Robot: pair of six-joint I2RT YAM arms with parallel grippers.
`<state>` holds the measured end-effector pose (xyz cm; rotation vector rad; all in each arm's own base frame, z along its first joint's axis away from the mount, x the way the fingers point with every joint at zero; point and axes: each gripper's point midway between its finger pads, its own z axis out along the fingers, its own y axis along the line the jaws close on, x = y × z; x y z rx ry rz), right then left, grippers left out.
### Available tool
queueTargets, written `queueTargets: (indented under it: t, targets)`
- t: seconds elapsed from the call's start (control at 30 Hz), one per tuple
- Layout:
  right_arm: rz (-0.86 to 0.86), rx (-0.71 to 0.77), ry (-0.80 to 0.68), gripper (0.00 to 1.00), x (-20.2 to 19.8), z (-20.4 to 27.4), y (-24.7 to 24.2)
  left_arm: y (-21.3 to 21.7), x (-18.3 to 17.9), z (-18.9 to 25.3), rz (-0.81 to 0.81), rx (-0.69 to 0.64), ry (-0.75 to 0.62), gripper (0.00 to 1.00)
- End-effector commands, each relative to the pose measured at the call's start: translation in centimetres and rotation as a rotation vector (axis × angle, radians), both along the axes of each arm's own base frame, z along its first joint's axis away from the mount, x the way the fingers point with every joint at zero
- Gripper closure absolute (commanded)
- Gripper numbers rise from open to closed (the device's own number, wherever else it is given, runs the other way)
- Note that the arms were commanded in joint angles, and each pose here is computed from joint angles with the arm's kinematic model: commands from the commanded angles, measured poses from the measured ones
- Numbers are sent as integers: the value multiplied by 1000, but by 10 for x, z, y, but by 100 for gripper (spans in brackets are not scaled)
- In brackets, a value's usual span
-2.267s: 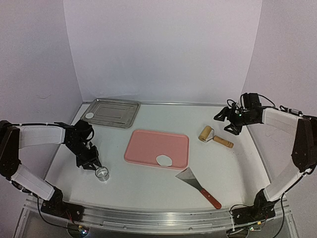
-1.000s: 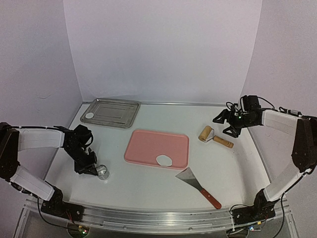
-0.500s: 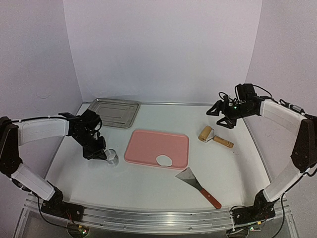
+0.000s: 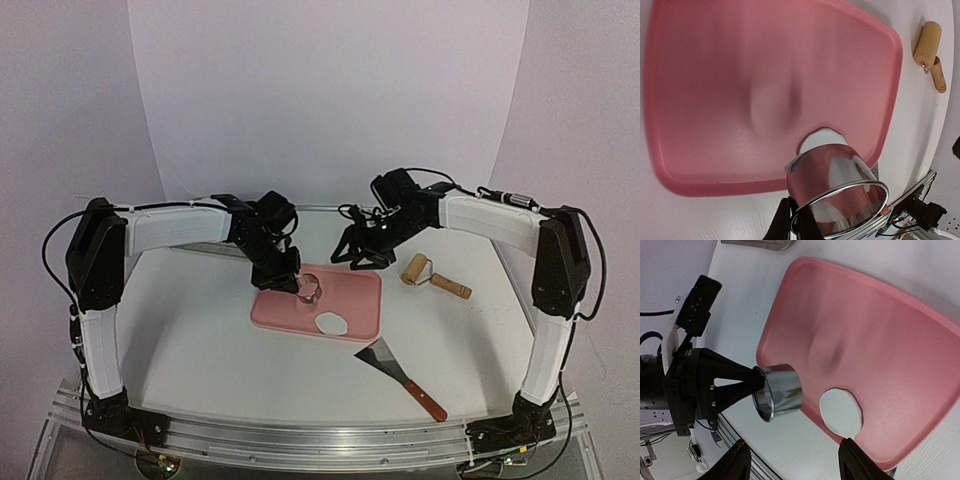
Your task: Roll out the dumpling wrappers from the dough
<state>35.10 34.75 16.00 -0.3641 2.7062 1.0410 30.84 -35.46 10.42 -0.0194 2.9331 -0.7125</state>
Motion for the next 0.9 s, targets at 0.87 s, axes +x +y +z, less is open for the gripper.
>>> queueTargets:
  t: [0.87]
  targets:
    - [93,-250,13,72,-18,-48,27,-62,-14,5,-126,-92,14,100]
